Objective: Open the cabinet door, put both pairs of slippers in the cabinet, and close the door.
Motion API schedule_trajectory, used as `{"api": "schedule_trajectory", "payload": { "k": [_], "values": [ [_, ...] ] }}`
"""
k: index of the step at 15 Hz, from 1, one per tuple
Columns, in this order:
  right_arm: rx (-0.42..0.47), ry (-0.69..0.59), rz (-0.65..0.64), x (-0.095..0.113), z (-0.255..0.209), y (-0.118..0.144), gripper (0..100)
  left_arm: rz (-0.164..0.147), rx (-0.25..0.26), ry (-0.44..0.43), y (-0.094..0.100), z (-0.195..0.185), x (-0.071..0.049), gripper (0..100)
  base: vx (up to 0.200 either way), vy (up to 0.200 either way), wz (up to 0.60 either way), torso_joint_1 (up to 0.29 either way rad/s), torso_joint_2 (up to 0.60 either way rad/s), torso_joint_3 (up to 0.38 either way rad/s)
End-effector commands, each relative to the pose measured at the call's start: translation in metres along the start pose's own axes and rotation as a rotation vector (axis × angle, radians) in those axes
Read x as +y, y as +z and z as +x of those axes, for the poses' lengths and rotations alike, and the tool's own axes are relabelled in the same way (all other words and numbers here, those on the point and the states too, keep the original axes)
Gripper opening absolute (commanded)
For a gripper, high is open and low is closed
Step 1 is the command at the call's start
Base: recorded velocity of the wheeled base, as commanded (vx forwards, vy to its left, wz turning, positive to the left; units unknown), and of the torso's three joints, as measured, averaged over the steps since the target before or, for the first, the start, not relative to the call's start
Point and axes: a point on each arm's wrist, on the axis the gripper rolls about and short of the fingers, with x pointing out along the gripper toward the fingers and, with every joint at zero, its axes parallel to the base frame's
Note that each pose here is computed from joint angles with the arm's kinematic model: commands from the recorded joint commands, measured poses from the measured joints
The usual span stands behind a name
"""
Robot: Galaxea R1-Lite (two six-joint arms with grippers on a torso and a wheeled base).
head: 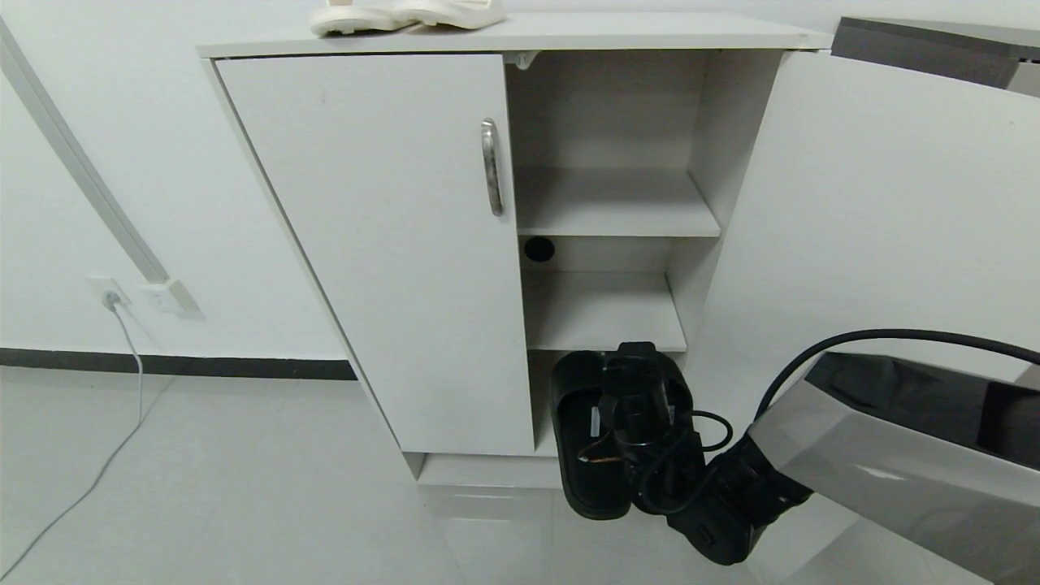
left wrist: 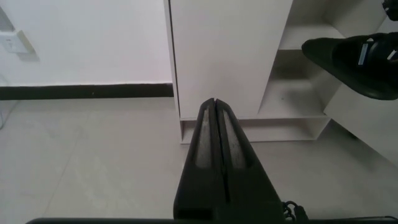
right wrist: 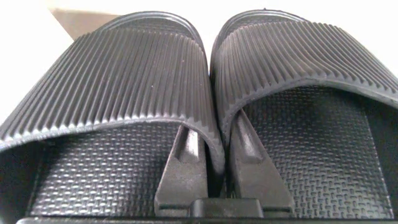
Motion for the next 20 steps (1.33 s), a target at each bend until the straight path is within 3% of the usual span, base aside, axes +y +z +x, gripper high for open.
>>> {"api": "schedule_trajectory", "payload": {
  "k": [1,6,15,20],
  "values": [
    [-0.008,-0.007,-0.018,0.0,0.001,-0.006,0,-0.001,0.002,0.0,0.0,0.0,0.0,0,0.0,0.0,0.0,0.0,0.0,0.0],
    [-0.016,-0.021,-0.024,0.0,0.001,-0.006,0,-0.001,0.0,-0.001,0.0,0.0,0.0,0,0.0,0.0,0.0,0.0,0.0,0.0],
    [-0.026,-0.027,-0.031,0.001,0.002,-0.003,0,-0.001,0.0,0.0,0.0,0.0,0.0,0,0.2,0.0,0.0,0.001,0.0,0.003],
    [-0.053,-0.036,-0.037,0.006,0.022,-0.003,0,-0.005,0.0,0.0,0.0,0.0,0.0,0,0.0,0.0,0.0,0.0,0.0,0.0]
  ]
}}
